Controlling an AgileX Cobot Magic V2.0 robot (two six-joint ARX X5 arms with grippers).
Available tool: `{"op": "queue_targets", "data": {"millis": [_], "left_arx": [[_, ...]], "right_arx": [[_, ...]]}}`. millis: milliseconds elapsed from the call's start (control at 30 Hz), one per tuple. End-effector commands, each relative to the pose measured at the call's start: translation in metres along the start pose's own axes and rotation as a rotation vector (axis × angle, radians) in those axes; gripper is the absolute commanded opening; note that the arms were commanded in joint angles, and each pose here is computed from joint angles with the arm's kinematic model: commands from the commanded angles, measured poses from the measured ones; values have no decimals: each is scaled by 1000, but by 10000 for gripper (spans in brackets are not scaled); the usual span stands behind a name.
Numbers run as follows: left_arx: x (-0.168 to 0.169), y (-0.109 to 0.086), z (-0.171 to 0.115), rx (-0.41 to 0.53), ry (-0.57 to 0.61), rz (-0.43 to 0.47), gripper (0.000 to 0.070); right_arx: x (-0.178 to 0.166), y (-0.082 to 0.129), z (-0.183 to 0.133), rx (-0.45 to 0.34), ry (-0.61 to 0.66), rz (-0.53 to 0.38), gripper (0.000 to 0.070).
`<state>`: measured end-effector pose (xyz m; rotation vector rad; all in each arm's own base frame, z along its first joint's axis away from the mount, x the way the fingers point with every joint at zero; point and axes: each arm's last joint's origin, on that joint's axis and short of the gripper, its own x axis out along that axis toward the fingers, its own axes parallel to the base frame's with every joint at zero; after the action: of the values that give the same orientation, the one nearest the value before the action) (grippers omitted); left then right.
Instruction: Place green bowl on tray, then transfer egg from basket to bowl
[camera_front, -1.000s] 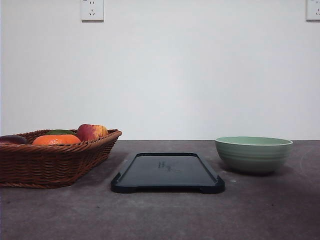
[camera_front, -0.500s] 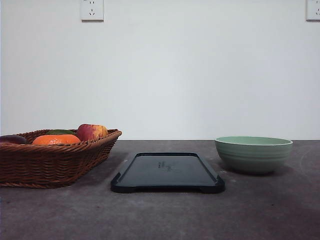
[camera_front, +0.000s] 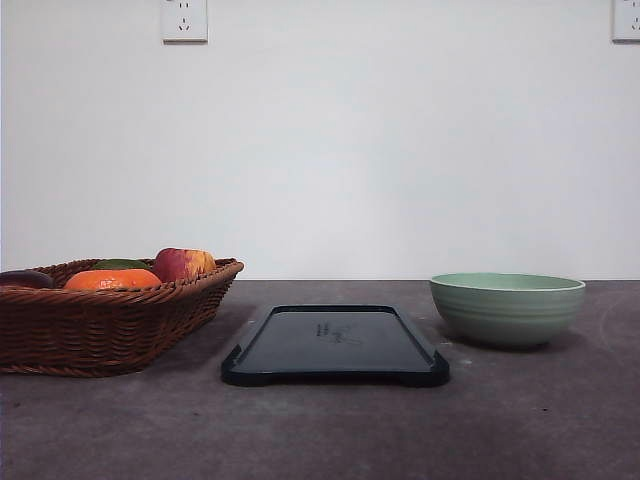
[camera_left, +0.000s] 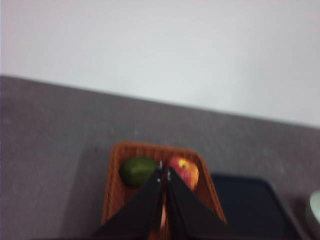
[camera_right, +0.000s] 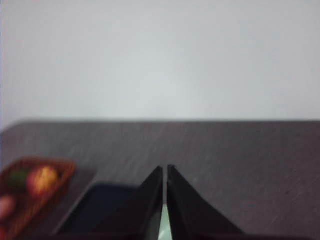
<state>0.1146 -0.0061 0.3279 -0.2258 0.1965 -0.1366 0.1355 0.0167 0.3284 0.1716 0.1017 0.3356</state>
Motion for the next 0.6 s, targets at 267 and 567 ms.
{"op": "queue_targets", "data": {"millis": [267,567], "left_arx": [[34,-9,30,201,309,-215,0],[48,-14,39,429,389,-311,124]], "right_arx": [[38,1,11,-188,287,146,6],[44,12,4,-394,363,248,38]]}}
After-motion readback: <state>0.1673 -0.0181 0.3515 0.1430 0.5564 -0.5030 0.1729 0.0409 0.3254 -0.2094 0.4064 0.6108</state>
